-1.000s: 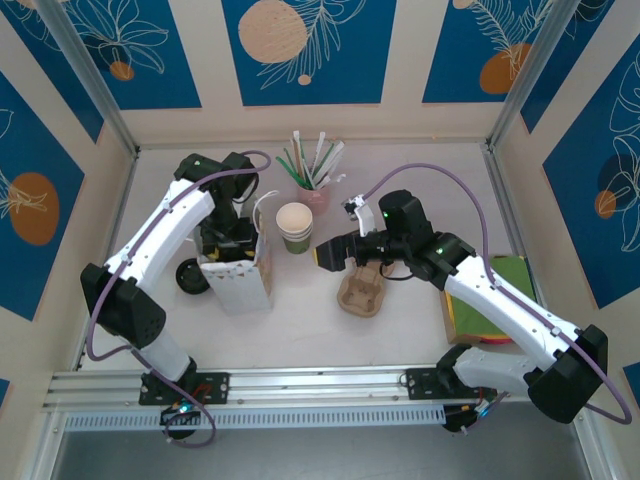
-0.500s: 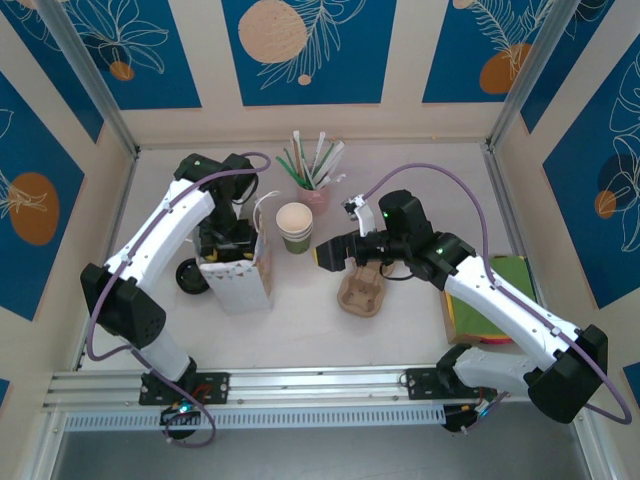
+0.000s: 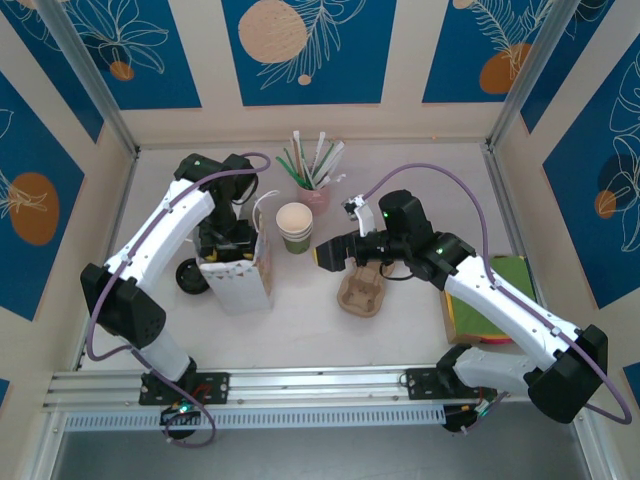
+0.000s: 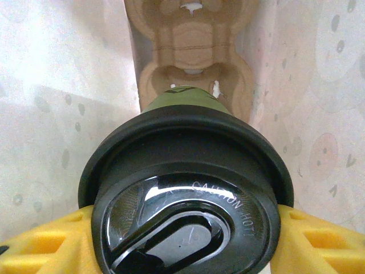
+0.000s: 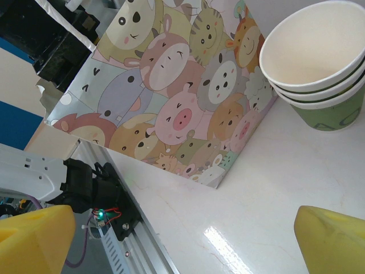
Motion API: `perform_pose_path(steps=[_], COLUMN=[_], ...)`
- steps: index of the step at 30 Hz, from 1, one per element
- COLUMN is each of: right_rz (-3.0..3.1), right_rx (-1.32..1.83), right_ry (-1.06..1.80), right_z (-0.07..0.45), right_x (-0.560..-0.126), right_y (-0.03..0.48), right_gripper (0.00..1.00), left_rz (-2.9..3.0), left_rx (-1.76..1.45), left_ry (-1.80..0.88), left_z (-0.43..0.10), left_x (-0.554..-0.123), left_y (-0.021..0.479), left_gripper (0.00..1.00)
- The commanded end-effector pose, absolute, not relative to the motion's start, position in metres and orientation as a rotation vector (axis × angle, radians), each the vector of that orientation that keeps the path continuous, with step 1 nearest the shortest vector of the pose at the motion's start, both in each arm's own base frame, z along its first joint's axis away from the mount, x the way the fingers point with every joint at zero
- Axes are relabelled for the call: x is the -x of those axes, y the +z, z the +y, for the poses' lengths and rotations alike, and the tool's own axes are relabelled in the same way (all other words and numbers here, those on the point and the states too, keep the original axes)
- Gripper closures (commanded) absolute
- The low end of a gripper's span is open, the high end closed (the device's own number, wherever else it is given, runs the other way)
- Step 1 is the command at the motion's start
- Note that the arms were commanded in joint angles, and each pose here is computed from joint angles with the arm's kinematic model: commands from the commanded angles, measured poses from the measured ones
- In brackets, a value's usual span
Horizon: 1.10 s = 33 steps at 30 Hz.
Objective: Pack the takeout coffee
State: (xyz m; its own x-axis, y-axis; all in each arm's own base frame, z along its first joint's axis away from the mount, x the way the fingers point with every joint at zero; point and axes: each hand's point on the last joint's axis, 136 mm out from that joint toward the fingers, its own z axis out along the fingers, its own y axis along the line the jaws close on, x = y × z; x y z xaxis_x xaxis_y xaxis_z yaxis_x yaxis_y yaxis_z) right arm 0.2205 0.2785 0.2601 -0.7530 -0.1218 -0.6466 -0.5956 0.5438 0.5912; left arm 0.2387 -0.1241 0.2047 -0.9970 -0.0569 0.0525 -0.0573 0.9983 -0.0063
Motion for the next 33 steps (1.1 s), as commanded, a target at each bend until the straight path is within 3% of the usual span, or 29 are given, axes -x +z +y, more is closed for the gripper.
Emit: perform_pose_path(steps=[1, 33], right_rz=[2.211, 2.219], right_rx=[0.583, 0.571], right_ry=[1.171, 1.164], right_z=[0.2801, 0.2788], right_x=[-0.2201, -0.2209], right_y=[0.2686, 0.2672], right_gripper=[0.01, 0.01], left_rz=[-3.068, -3.079], left_rx=[-0.085, -0.056], left_ry=[-0.012, 0.034], left_z=[-0.1169, -0.1246], left_x=[-0.2327, -0.24], left_y=[0.2061, 0.202], left_gripper=[0.44, 0.44])
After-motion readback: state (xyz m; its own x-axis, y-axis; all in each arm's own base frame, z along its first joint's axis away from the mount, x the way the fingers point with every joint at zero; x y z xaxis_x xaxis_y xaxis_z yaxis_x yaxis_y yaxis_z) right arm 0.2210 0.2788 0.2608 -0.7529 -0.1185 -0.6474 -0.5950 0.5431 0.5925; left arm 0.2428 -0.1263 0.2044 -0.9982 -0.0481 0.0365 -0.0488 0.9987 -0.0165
